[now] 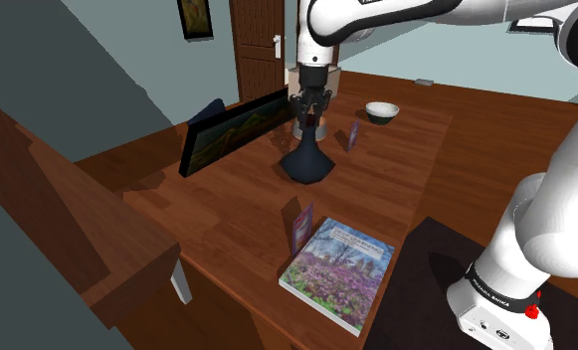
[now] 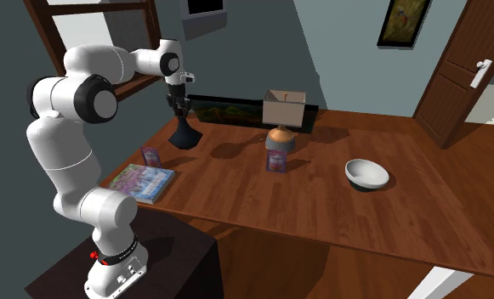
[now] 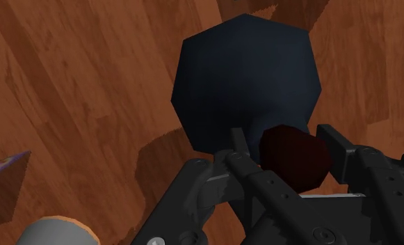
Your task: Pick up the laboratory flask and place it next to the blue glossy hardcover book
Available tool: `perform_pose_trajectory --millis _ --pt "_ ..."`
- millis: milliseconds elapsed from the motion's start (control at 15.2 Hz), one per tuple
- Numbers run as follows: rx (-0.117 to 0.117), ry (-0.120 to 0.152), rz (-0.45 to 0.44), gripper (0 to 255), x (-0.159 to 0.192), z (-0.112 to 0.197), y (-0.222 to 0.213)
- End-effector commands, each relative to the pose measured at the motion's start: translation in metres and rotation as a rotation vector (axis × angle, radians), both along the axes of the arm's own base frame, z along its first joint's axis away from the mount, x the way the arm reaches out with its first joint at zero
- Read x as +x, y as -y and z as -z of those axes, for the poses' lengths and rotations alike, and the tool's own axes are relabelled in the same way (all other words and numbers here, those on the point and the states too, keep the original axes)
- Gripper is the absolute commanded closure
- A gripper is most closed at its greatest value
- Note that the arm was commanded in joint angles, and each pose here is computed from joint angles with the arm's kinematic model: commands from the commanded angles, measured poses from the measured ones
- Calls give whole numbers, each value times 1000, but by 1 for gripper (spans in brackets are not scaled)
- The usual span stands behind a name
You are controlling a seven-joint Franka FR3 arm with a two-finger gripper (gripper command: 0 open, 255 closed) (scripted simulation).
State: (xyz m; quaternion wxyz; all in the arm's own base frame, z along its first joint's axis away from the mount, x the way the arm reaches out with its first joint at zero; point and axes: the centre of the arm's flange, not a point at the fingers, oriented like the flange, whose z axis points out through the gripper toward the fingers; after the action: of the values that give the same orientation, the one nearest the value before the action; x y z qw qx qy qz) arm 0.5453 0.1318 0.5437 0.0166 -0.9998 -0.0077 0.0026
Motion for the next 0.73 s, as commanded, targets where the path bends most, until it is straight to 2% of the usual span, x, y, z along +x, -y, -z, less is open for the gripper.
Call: perform_pose_trajectory --millis 0,660 --pt "1 3 0 255 0 10 -1" --pt "1 3 0 255 0 63 -1"
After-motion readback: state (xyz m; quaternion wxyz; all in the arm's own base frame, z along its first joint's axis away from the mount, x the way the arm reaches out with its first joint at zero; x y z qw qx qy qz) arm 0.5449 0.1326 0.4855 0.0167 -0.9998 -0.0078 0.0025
